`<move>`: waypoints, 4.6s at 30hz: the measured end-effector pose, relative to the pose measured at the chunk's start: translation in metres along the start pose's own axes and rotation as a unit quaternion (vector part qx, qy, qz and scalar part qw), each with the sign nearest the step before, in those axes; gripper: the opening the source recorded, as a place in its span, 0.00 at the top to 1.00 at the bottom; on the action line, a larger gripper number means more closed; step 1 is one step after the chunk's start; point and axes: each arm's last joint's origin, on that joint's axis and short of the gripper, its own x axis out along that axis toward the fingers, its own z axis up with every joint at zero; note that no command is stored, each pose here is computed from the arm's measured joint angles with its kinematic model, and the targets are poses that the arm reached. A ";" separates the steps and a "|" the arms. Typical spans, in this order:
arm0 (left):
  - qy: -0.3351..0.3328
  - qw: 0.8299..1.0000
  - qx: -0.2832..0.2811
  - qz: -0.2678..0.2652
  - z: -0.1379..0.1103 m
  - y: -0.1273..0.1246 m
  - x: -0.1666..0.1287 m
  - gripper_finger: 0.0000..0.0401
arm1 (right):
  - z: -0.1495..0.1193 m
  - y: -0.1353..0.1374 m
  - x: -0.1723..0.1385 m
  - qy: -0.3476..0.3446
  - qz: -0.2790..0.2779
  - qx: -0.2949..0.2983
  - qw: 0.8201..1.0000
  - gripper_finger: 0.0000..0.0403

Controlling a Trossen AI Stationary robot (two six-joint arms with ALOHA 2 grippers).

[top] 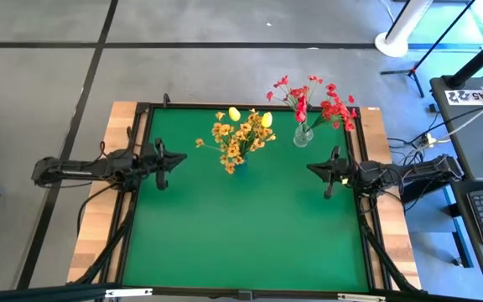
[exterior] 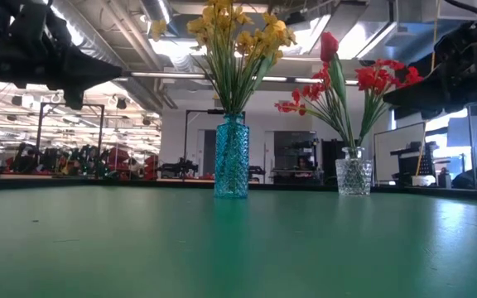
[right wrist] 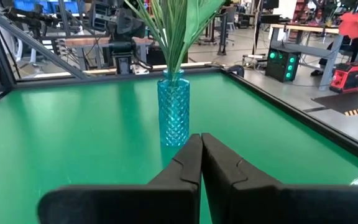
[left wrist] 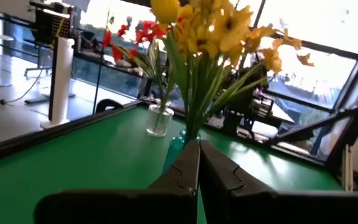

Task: Sort flowers into vase by color
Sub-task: Return to Home Position

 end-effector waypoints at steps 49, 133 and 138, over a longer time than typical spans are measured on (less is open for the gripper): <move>-0.001 1.000 -0.009 0.019 0.000 0.001 0.000 1.00 | 0.000 0.000 0.000 0.000 0.000 0.001 1.000 0.98; -0.001 1.000 -0.009 0.018 0.000 0.001 0.000 1.00 | 0.000 0.000 0.000 0.000 0.001 0.001 1.000 0.98; -0.001 1.000 -0.009 0.018 0.000 0.001 0.000 1.00 | 0.000 0.000 0.000 0.000 0.001 0.001 1.000 0.98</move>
